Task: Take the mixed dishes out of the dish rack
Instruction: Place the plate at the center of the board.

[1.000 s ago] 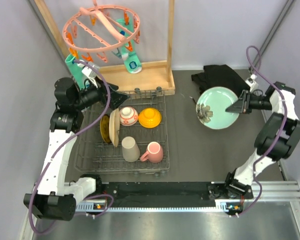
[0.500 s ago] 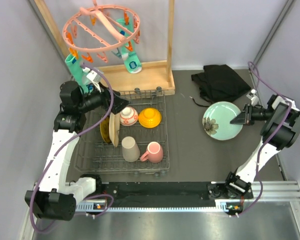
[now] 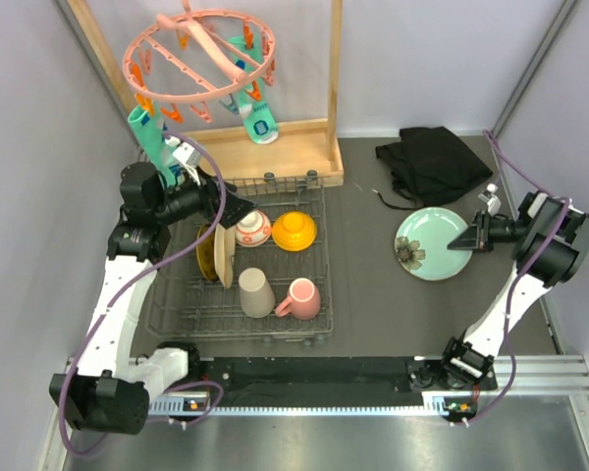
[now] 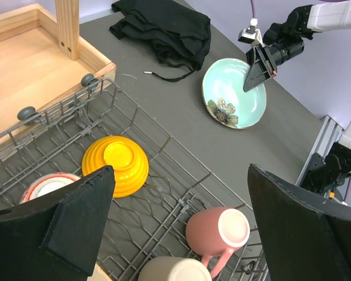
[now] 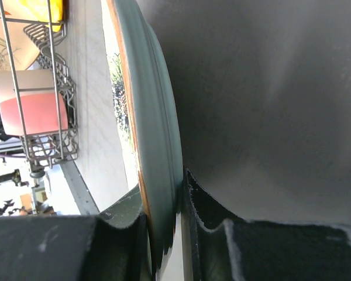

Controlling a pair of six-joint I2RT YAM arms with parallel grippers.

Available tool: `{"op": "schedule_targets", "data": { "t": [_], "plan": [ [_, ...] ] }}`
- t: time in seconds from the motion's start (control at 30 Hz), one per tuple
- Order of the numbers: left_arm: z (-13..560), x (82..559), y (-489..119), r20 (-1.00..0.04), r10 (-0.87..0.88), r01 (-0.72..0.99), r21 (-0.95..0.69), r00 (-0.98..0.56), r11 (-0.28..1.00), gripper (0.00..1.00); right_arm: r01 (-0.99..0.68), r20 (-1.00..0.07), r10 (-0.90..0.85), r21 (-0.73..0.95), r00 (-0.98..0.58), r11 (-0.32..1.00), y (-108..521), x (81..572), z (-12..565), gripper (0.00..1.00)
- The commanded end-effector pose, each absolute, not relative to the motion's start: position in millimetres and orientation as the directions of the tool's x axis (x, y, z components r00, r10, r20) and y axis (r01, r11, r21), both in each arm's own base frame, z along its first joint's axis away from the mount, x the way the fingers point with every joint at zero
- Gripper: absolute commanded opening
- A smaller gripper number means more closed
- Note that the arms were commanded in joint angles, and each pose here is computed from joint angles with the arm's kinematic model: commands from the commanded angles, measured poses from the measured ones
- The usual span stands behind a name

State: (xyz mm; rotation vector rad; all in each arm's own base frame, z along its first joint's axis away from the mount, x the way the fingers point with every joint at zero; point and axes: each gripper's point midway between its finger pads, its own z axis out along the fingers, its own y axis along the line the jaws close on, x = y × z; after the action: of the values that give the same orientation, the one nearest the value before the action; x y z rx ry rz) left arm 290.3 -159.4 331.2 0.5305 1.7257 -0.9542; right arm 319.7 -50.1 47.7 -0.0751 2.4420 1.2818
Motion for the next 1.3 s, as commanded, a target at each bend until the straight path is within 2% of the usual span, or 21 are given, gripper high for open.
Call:
{"op": "schedule_targets", "data": {
  "t": [0.0,0.2,0.3,0.37,0.43,0.53,0.6,0.8,1.03,1.27],
  "plan": [
    [339.9,283.3,-160.1,-0.951,-0.081,0.765,-0.289,-0.299,0.575,0.99,-0.266,-0.410,0.173,0.805,-0.896,0.531,-46.0,332.9,64.8,0.00],
    [337.4,280.7,-161.0,-0.950,-0.078,0.771,-0.292,-0.303,0.567,0.99,-0.256,-0.400,0.169,0.804,-0.901,0.538,-48.3,334.1,54.4,0.00],
    [336.5,280.0,-161.1,-0.951,-0.074,0.773,-0.289,-0.301,0.564,0.99,-0.243,-0.394,0.173,0.800,-0.903,0.549,-53.1,335.9,48.0,0.18],
    [336.4,279.6,-161.0,-0.951,-0.074,0.774,-0.288,-0.300,0.563,0.99,-0.234,-0.391,0.174,0.792,-0.904,0.564,-57.4,337.1,43.6,0.20],
    [335.6,278.8,-161.5,-0.951,-0.072,0.776,-0.288,-0.301,0.561,0.99,-0.223,-0.386,0.176,0.785,-0.905,0.578,-62.1,338.0,41.6,0.30],
    [333.8,278.9,-160.9,-0.950,-0.070,0.774,-0.289,-0.304,0.562,0.99,-0.204,-0.382,0.177,0.767,-0.907,0.609,-69.6,339.9,36.2,0.33],
    [334.1,278.9,-160.7,-0.951,-0.069,0.775,-0.285,-0.300,0.564,0.99,-0.191,-0.375,0.177,0.758,-0.910,0.624,-74.2,340.3,32.9,0.40],
    [331.4,278.2,-160.8,-0.952,-0.061,0.777,-0.280,-0.299,0.564,0.99,-0.165,-0.363,0.170,0.728,-0.916,0.665,-82.5,339.6,25.7,0.50],
    [329.5,276.2,-159.7,-0.954,-0.050,0.777,-0.270,-0.295,0.569,0.99,-0.150,-0.375,0.146,0.655,-0.916,0.741,-95.3,338.7,23.8,0.58],
    [328.4,274.0,-159.0,-0.956,-0.041,0.779,-0.260,-0.289,0.571,0.99,-0.110,-0.375,0.130,0.556,-0.918,0.824,-112.0,336.9,26.1,0.59]
  ]
}}
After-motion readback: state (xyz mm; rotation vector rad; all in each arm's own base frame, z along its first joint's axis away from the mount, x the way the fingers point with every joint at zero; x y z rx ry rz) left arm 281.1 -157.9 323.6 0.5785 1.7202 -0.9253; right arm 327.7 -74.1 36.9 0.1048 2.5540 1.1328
